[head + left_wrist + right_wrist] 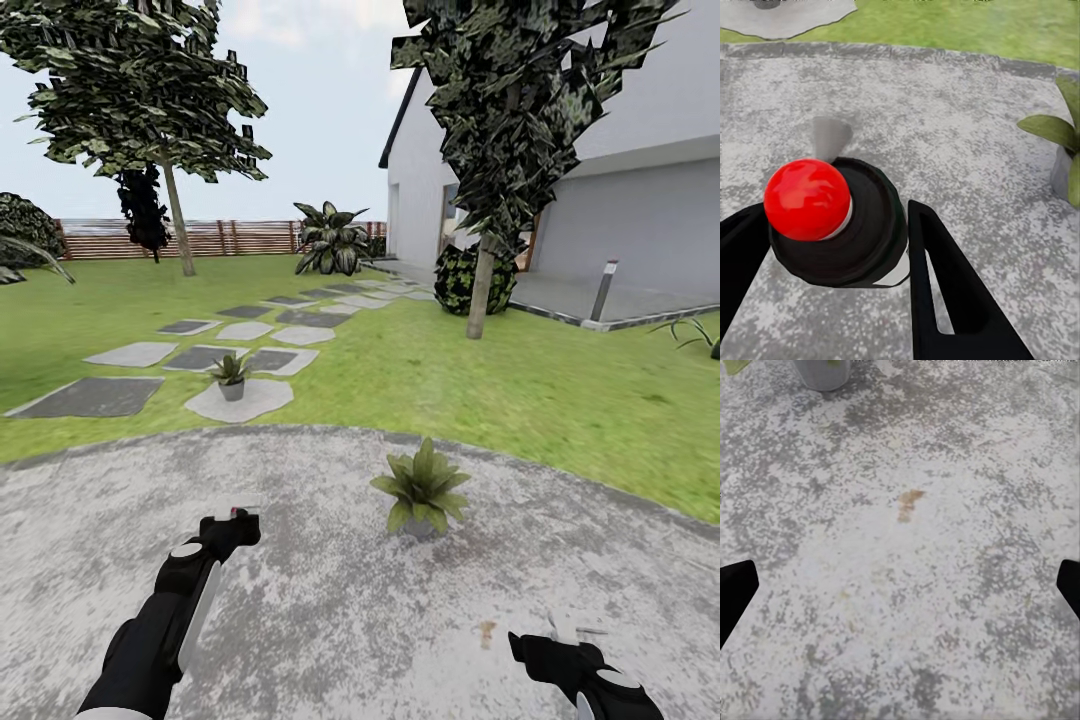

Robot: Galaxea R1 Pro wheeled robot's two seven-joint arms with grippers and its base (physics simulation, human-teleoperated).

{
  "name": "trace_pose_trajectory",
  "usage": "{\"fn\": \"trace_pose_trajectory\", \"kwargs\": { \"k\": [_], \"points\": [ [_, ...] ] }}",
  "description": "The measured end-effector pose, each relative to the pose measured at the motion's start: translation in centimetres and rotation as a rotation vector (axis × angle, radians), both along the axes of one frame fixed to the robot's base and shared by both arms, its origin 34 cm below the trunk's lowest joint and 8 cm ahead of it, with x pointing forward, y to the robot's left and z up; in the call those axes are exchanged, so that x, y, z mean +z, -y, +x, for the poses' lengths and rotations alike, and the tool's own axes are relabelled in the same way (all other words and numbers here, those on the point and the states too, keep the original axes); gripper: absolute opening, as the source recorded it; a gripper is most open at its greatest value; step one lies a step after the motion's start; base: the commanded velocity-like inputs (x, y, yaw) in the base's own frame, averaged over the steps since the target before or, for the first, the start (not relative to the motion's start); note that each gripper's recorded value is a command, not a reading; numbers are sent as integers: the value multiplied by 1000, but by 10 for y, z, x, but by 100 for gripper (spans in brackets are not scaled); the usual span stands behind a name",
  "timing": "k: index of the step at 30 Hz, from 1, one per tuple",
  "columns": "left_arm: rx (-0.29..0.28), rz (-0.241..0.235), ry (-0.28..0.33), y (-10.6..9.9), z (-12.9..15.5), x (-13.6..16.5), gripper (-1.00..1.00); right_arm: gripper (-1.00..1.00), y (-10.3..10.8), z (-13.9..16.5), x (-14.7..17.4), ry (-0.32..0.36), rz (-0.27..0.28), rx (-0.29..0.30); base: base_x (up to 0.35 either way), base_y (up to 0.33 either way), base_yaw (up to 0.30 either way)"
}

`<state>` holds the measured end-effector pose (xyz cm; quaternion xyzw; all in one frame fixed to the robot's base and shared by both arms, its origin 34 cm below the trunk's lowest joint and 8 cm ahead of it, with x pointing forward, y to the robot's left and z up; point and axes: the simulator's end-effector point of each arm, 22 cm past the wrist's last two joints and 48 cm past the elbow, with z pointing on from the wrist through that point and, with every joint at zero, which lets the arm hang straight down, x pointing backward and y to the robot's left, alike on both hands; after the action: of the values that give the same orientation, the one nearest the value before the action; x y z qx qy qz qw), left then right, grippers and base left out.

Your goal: Pick up the pesticide atomizer in the garden and spray insectifuge to fully cover both potted plants in the garden.

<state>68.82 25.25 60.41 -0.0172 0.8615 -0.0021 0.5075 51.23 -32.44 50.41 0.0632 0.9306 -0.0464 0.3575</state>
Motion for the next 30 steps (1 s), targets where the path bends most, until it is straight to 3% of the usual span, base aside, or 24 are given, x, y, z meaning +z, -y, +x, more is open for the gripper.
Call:
{"fn": "trace_pose_trajectory", "kwargs": {
  "k": [7,19,30],
  "points": [
    [0,0,-1,0,3,15,-100,100,0,3,15,0,0,0,0,0,-21],
    [0,0,-1,0,9,40,-100,100,0,9,41,1,0,0,0,0,-221],
    [0,0,-1,0,10,49,-100,100,0,10,50,1,0,0,3,2,-19]
  ]
}}
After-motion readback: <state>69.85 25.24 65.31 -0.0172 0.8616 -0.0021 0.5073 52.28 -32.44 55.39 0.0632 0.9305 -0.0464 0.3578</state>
